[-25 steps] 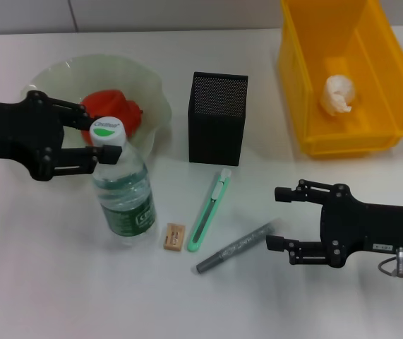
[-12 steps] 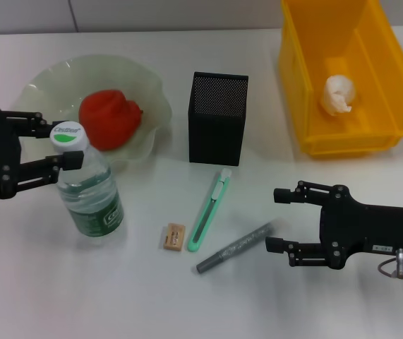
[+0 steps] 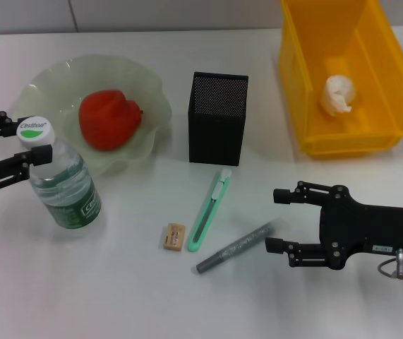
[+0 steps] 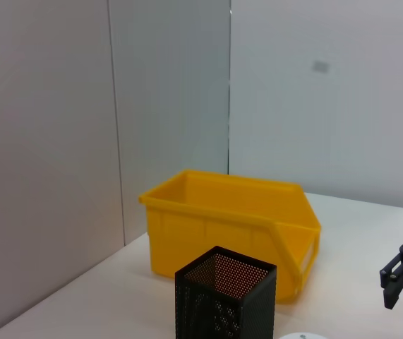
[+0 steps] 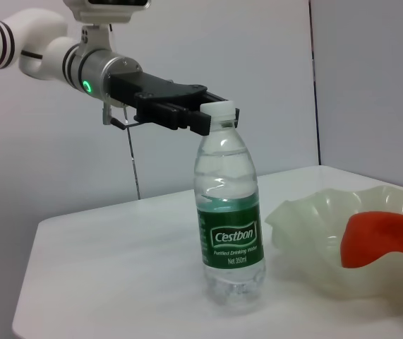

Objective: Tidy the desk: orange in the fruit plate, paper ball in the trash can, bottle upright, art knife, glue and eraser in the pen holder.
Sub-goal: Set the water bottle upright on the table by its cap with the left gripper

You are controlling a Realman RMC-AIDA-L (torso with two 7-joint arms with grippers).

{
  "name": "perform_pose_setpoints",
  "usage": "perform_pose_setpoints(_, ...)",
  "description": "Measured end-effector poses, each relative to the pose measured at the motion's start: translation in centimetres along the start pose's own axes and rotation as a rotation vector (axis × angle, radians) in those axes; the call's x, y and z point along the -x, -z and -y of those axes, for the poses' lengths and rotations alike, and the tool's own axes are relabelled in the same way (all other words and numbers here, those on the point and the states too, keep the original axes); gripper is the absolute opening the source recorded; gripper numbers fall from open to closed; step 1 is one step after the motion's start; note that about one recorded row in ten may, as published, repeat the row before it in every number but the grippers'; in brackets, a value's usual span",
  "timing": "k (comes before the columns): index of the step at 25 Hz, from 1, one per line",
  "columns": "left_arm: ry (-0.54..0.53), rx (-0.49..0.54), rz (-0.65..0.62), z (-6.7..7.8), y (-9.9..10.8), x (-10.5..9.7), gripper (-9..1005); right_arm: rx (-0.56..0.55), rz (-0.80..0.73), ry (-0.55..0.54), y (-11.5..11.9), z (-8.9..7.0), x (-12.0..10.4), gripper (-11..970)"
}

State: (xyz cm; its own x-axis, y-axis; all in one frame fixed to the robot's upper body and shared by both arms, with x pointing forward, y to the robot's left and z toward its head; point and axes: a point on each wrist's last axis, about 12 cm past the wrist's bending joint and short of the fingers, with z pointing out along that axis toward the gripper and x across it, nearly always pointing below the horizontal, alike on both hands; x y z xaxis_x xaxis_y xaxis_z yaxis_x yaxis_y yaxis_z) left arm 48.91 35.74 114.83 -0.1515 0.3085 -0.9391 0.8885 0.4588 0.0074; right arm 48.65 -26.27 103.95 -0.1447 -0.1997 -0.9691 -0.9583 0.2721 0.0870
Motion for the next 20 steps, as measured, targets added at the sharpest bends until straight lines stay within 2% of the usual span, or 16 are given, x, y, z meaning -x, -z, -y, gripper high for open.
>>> perform_pose_setpoints(5, 0.010, 0.020, 0.023, 0.0, 0.5, -0.7, 475, 0.001, 0.001, -0.001, 0.0, 0.0, 0.0, 794)
perform_pose_setpoints(8, 0.000, 0.066, 0.045, -0.1, 1.1, -1.4, 477, 0.002, 0.002, -0.002, 0.0, 0.0, 0.0, 795)
perform_pose_setpoints(20, 0.011, 0.104, 0.040, -0.2, 1.1, -2.3, 485, 0.002, 0.002, -0.002, 0.0, 0.0, 0.0, 795)
